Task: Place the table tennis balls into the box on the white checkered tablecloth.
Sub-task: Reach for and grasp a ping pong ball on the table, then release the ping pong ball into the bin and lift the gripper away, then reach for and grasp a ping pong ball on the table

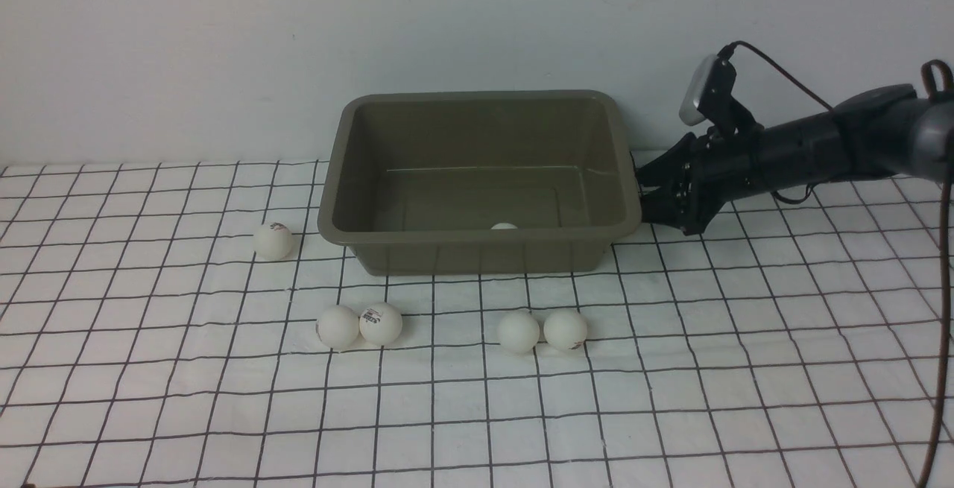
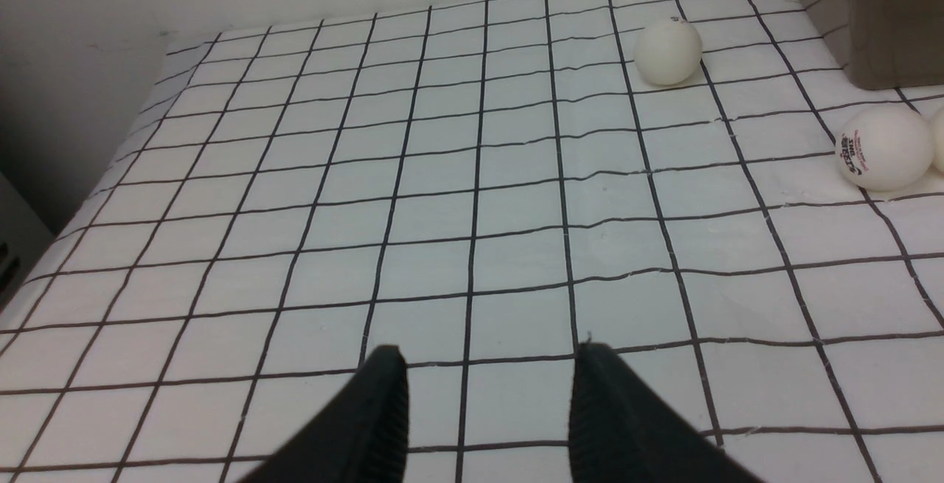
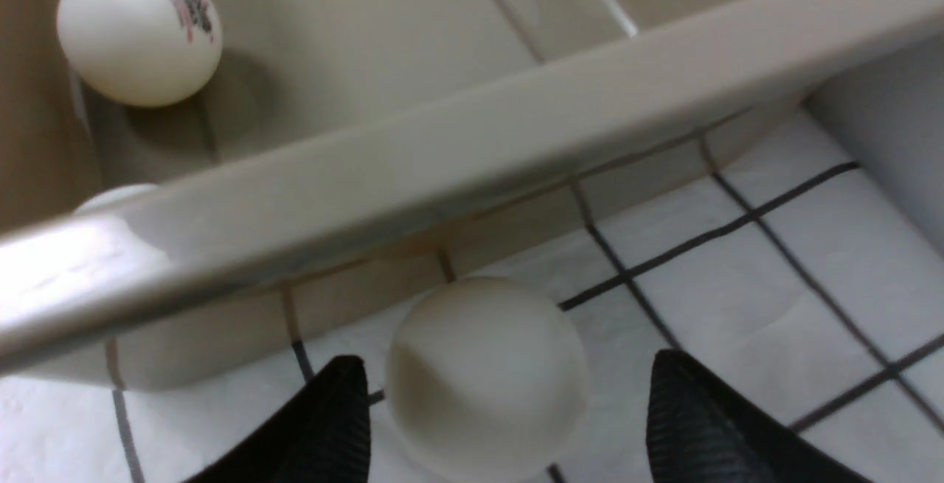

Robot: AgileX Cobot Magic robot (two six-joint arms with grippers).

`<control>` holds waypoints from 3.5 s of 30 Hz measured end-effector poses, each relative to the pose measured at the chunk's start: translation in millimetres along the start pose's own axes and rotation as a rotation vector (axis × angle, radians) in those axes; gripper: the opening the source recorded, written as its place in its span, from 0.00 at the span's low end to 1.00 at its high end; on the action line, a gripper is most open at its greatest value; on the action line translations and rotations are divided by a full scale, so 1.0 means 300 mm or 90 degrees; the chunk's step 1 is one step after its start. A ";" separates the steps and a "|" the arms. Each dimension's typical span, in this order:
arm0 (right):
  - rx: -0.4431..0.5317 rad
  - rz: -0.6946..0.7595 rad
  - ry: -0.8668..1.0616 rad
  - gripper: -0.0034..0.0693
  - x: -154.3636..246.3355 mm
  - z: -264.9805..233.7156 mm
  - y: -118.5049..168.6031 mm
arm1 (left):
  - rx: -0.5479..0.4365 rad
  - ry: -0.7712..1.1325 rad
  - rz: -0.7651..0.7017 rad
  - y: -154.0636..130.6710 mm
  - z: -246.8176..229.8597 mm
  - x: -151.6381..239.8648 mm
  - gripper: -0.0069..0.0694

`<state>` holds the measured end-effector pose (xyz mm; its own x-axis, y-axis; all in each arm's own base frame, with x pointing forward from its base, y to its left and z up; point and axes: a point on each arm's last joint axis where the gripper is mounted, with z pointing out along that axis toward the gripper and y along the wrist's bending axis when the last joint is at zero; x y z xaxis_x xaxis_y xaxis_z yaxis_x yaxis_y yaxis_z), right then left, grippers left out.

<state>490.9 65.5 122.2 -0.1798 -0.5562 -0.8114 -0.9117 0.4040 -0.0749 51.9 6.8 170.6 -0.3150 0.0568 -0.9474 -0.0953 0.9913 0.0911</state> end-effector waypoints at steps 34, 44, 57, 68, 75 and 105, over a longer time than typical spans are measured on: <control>0.029 0.050 -0.039 0.54 -0.034 -0.208 -0.063 | 0.000 0.000 0.000 0.000 0.000 0.000 0.46; -0.082 -0.034 -0.074 0.54 -0.318 -0.159 0.109 | 0.000 0.000 0.000 0.000 0.000 0.000 0.46; -0.071 -0.074 -0.019 0.76 -0.361 -0.064 0.168 | 0.000 0.000 0.000 0.000 0.000 0.000 0.46; 0.157 -0.068 -0.059 0.79 -0.474 -0.661 0.071 | 0.000 0.000 0.000 0.000 0.000 0.000 0.46; 0.446 0.037 0.016 0.77 -0.431 -1.073 0.055 | 0.000 0.000 0.000 0.000 0.000 0.000 0.46; 0.128 0.199 0.174 0.77 -0.436 -0.587 0.546 | 0.000 0.000 0.000 0.000 0.000 0.000 0.46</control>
<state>299.9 76.5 318.3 -0.5501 -0.5456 -0.6322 -0.7137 0.7003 0.0167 51.9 6.8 170.6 -0.3150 0.0568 -0.9474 -0.0953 0.9913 0.0911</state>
